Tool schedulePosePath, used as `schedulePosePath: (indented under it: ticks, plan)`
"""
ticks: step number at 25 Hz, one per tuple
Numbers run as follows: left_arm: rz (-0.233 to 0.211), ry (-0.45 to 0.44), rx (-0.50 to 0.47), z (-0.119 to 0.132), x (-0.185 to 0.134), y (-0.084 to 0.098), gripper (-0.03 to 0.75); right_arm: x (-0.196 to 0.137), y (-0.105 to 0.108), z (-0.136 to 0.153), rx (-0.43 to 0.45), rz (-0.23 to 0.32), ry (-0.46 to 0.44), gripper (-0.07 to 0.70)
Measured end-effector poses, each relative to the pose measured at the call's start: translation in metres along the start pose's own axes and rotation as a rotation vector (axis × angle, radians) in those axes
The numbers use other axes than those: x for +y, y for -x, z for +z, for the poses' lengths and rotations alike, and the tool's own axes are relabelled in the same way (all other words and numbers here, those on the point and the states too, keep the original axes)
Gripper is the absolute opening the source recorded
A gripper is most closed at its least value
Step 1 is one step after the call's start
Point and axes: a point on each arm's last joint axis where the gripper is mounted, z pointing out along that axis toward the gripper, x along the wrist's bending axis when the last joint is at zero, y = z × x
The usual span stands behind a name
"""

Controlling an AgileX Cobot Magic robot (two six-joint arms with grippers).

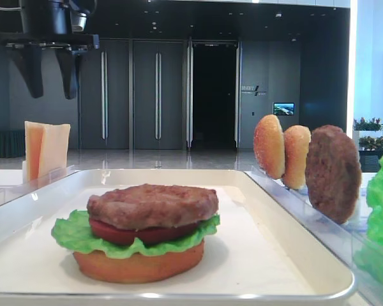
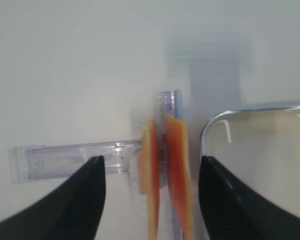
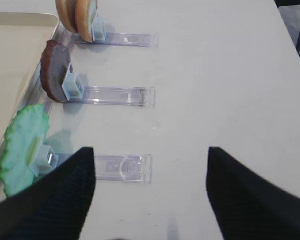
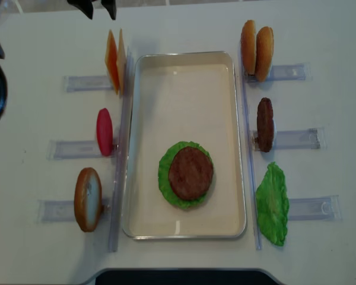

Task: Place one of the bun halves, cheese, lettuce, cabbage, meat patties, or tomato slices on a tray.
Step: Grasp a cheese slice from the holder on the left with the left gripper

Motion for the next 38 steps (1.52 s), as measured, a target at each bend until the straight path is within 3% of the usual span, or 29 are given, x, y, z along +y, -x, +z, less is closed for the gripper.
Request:
schedulePosePath:
  ticks: [4,8,25,38]
  plan:
    - [0.02,-0.016,0.0,0.008,-0.003,0.019,0.453,0.0,0.0,0.0,0.0,0.0,0.0,0.482]
    - [0.027,-0.027,0.0,0.014,-0.005,0.027,0.453,0.0,0.0,0.0,0.0,0.0,0.0,0.482]
    - [0.008,-0.09,-0.007,0.042,-0.009,0.033,0.453,0.0,0.0,0.0,0.0,0.0,0.0,0.482]
    - [-0.005,-0.115,-0.038,0.051,-0.01,0.037,0.453,0.0,0.0,0.0,0.0,0.0,0.0,0.482]
